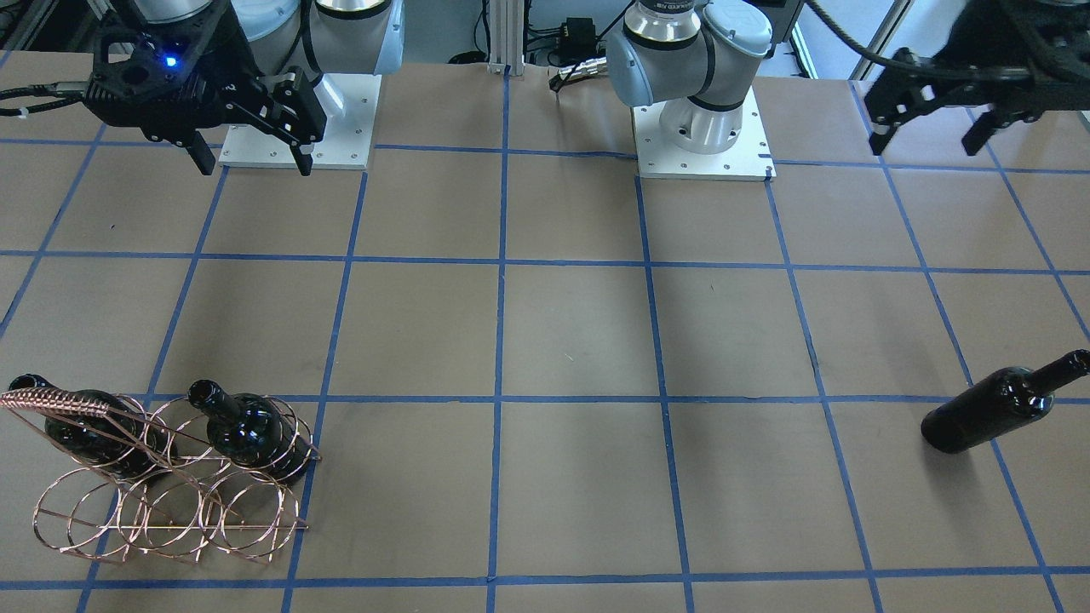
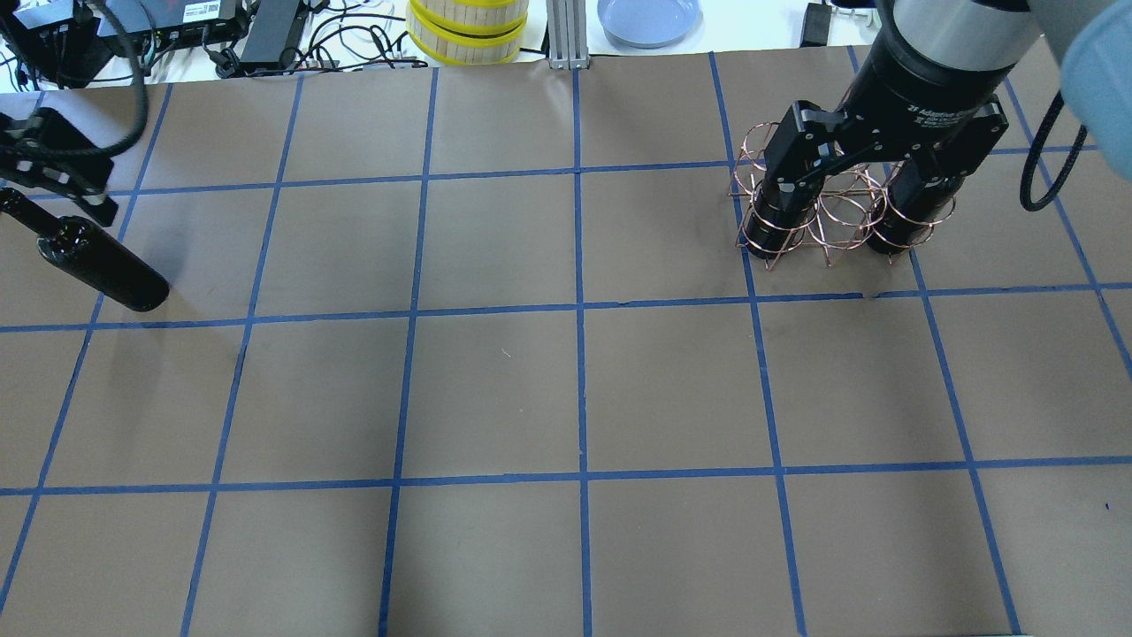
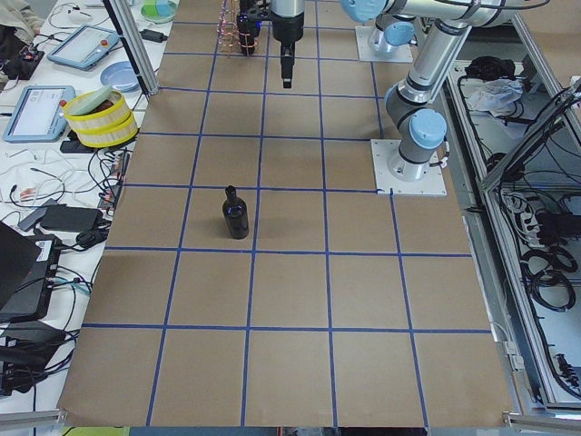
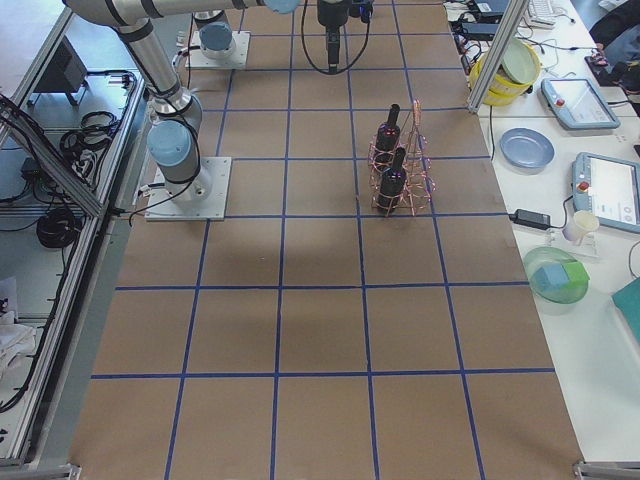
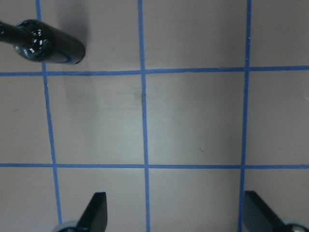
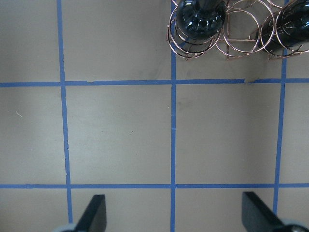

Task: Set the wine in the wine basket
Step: 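Raise the left gripper away from the black wine bottle and reposition above it, then lower the left gripper over the bottle neck and close on it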

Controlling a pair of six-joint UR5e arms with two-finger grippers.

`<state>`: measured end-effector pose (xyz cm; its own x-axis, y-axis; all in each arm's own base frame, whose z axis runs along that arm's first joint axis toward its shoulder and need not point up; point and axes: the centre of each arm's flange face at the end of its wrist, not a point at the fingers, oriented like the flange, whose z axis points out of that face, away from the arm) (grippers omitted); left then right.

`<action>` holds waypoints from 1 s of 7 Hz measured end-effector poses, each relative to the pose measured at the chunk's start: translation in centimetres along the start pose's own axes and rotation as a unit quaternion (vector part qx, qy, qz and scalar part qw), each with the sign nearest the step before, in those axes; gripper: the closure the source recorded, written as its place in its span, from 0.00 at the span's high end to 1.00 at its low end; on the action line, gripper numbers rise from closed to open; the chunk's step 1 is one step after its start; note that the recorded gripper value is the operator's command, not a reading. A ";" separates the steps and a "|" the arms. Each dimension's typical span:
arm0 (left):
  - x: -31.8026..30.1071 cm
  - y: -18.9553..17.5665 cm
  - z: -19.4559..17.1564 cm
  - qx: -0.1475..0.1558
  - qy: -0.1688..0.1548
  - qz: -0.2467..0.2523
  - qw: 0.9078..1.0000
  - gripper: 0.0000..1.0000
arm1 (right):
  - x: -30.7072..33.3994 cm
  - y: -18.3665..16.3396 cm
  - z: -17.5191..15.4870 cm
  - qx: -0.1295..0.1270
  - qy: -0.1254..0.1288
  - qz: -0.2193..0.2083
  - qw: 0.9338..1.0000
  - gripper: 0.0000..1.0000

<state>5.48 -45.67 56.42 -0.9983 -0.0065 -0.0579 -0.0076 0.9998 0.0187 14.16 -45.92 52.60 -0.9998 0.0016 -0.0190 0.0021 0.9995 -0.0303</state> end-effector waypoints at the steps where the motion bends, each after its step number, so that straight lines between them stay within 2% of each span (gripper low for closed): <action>1: -5.9 -0.2 1.2 -0.004 0.005 -0.014 1.000 1.00 | 0.0 0.0 0.0 0.000 0.000 0.000 1.000 1.00; 3: -13.6 -1.7 4.4 0.008 0.013 -0.036 0.999 1.00 | 0.0 0.0 0.0 0.000 0.000 0.000 1.000 1.00; 5: -16.9 -5.0 7.5 0.043 0.019 -0.029 0.999 0.99 | 0.0 0.0 0.0 0.000 0.000 0.000 1.000 1.00; 7: -19.2 -8.0 10.9 0.058 0.011 -0.009 0.998 0.99 | 0.0 0.0 0.0 0.000 0.000 0.000 1.000 1.00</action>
<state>25.37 -53.32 46.48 -0.9991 -0.0236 -0.0353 -0.0201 0.9950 -0.0983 14.17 -45.90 52.63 -0.9998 0.0016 -0.0190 0.0021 0.9995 -0.0309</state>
